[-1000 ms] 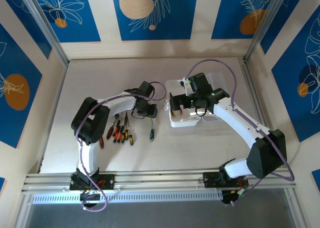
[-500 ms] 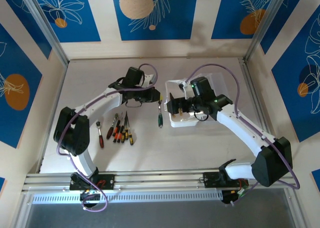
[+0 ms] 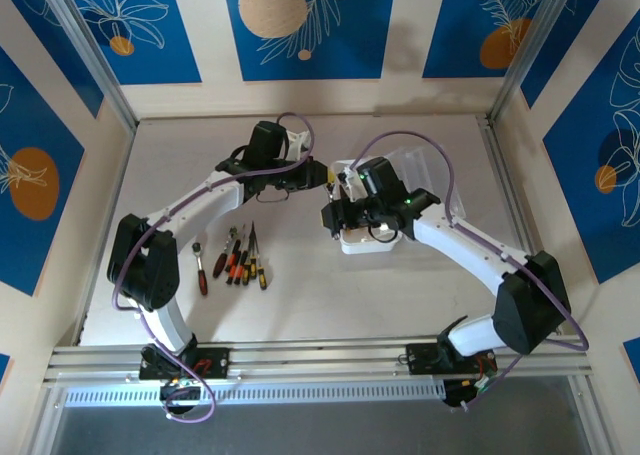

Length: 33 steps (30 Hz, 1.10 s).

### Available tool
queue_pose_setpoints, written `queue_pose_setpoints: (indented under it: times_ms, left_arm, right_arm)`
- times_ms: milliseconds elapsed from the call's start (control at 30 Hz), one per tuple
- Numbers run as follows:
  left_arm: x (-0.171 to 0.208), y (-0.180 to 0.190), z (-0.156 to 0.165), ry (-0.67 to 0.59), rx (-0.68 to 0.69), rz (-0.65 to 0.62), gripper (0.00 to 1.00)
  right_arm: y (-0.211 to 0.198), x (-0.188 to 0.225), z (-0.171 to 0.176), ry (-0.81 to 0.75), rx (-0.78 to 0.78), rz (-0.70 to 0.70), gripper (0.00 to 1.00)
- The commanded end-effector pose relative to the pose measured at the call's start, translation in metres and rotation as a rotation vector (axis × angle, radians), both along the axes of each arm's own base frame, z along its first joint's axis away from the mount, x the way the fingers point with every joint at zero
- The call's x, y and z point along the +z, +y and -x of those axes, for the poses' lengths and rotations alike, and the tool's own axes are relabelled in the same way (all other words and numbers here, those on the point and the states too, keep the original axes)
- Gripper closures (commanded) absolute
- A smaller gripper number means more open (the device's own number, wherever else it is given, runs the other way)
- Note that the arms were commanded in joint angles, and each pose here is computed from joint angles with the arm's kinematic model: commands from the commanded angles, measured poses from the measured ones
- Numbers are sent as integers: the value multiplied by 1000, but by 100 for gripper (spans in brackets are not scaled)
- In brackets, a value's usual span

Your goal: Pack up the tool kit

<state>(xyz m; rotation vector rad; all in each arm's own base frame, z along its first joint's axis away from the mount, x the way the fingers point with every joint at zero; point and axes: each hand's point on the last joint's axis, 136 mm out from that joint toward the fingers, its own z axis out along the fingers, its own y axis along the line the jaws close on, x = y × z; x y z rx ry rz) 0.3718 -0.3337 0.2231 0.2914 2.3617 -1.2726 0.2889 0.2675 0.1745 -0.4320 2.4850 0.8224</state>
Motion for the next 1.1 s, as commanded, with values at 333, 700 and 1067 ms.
queue_pose_setpoints:
  times_ms: [333,700,1067]
  left_arm:
    - [17,12,-4,-57,10,10,62]
    - [-6,163,-5,-112,290,-425,0]
    - [-64,214,44,-3,350,-550,0]
  right_arm:
    - [0,31,-8,-65,-10,-22,100]
    - [-97,5,-38,7,-225,258,100]
    - [-150,-26,-78,15,-309,596,100]
